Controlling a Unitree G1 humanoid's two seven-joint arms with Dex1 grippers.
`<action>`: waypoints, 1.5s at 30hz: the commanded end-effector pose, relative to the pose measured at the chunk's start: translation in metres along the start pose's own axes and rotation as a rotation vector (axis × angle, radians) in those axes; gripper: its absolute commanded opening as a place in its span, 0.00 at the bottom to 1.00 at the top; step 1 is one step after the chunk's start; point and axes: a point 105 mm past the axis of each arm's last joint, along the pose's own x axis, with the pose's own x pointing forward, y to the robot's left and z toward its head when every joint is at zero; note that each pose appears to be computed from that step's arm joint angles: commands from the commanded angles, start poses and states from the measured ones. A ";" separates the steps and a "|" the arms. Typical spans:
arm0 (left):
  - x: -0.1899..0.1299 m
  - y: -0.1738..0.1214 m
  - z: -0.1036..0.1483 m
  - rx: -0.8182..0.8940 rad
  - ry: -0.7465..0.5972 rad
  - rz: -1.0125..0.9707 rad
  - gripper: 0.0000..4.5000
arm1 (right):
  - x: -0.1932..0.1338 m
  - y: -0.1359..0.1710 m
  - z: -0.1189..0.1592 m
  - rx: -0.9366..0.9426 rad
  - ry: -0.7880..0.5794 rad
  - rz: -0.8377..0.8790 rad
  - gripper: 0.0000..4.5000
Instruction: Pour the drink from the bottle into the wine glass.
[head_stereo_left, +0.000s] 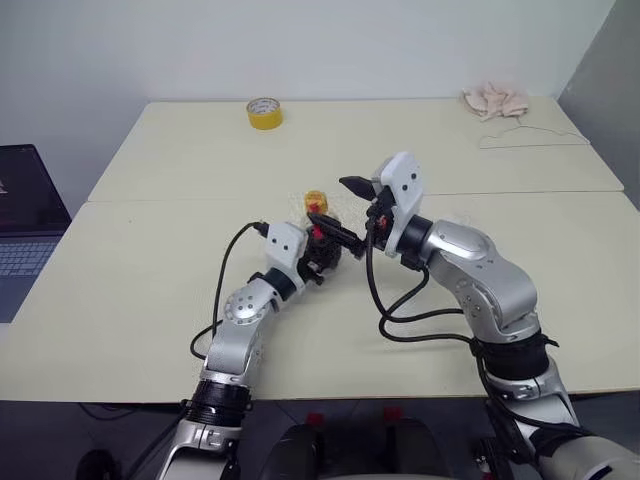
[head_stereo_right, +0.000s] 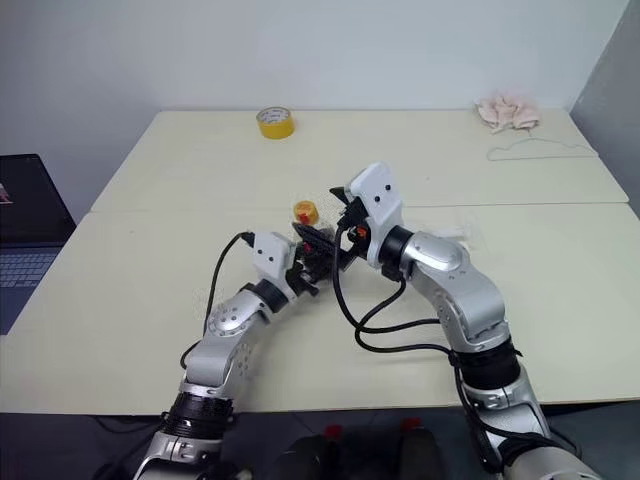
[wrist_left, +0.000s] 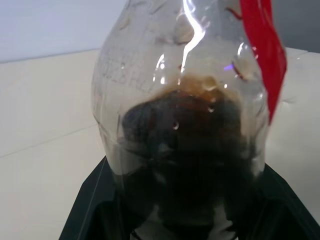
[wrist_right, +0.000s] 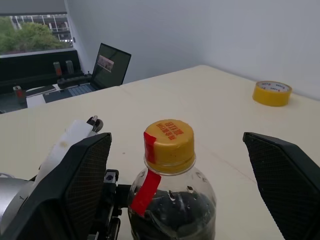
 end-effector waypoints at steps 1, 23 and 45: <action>0.000 -0.004 0.018 0.031 -0.058 -0.005 0.46 | 0.001 0.001 0.011 -0.036 -0.031 0.001 1.00; -0.002 -0.005 0.014 0.041 -0.039 -0.008 0.46 | 0.006 0.001 0.007 -0.041 -0.010 -0.004 0.52; -0.004 -0.006 0.012 0.044 -0.033 -0.002 0.39 | 0.011 0.005 0.009 -0.047 -0.013 0.030 0.27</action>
